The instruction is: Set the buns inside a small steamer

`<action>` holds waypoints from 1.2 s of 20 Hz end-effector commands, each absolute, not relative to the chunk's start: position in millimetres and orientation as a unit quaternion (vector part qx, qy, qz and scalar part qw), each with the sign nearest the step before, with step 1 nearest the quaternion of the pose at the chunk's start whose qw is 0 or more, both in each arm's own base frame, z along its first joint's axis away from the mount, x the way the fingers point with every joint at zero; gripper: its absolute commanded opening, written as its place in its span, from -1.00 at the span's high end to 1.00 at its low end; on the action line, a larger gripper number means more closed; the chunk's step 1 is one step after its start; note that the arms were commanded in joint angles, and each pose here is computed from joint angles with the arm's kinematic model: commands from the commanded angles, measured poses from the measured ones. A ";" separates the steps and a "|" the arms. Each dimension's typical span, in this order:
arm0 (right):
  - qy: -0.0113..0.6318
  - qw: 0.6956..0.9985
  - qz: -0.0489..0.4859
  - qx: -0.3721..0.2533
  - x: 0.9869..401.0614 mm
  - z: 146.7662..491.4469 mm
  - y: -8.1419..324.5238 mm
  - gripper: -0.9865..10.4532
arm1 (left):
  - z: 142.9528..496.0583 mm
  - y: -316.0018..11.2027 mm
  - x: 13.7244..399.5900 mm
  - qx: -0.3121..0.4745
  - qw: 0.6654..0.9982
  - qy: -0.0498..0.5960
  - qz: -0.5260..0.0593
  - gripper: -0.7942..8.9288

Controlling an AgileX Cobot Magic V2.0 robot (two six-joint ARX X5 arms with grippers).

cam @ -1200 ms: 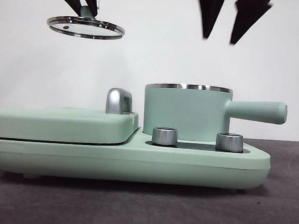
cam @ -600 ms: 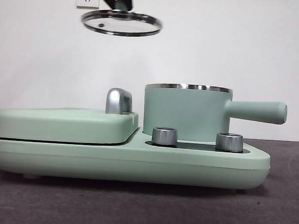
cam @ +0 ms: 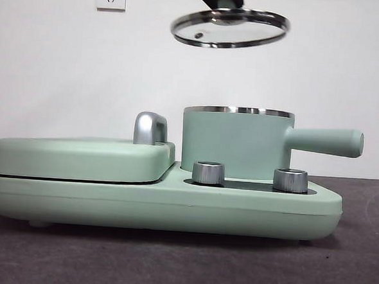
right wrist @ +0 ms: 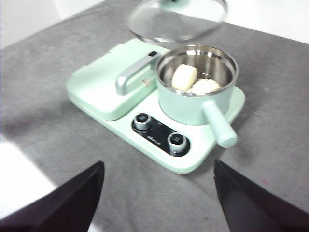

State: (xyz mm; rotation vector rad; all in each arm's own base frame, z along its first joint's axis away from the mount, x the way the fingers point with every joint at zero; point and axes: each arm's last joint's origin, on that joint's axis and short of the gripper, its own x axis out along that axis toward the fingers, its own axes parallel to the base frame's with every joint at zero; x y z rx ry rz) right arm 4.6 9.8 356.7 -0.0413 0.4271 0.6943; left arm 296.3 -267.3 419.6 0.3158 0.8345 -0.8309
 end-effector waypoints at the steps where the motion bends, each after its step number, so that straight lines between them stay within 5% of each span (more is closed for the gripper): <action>1: 0.206 0.912 0.354 -0.002 4.4 359.3 10.9 0.20 | 406.3 -283.0 305.3 0.151 0.816 0.393 -0.397 0.67; 9: 0.208 0.913 0.351 0.011 4.7 359.9 11.0 0.20 | 359.3 -306.4 335.4 0.162 0.803 0.420 -0.391 0.67; 24: 0.213 0.912 0.350 0.014 4.4 359.2 10.9 0.20 | 343.9 -305.9 347.3 0.171 0.797 0.433 -0.386 0.73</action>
